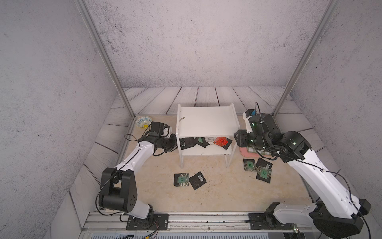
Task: Remove the tea bags from the shelf
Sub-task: Pick up the tea bag from the shelf.
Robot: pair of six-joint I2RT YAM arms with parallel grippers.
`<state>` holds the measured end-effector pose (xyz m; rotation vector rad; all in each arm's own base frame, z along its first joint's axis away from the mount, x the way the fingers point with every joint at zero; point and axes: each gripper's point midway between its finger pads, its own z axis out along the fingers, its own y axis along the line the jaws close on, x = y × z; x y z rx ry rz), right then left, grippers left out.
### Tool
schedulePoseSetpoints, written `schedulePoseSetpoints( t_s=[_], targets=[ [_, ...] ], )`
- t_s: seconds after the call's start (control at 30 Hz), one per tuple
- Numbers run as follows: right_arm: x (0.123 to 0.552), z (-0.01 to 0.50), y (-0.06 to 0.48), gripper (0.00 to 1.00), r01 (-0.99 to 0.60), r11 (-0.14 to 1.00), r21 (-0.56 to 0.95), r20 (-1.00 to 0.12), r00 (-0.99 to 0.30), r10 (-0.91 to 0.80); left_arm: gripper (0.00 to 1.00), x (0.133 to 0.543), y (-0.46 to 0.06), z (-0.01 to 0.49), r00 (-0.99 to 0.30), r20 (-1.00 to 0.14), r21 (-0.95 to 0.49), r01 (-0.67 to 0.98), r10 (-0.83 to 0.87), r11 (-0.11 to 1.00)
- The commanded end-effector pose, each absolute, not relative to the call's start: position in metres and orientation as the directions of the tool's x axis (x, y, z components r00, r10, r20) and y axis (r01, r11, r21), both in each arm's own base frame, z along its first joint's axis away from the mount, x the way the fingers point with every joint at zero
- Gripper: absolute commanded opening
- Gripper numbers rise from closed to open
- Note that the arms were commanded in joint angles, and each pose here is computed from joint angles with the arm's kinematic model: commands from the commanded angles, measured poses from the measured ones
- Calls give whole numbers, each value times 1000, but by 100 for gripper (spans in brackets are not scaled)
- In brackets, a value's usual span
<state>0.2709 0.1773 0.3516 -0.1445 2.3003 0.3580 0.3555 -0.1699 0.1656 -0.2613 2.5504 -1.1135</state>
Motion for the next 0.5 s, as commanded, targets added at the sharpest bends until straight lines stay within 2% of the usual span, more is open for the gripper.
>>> schedulePoseSetpoints(
  t_s=[0.0, 0.3, 0.47],
  targets=[
    [266, 364, 169, 44, -208, 951, 229, -756, -654, 39, 27, 344, -158, 156, -924, -228, -712, -57, -307, 700],
    [265, 364, 169, 44, -205, 949, 239, -755, -654, 49, 4, 335, -145, 175, -908, -266, -709, -42, -323, 704],
    [266, 365, 170, 44, -207, 948, 242, -757, -651, 51, 0, 330, -137, 182, -898, -276, -717, -46, -344, 695]
  ],
)
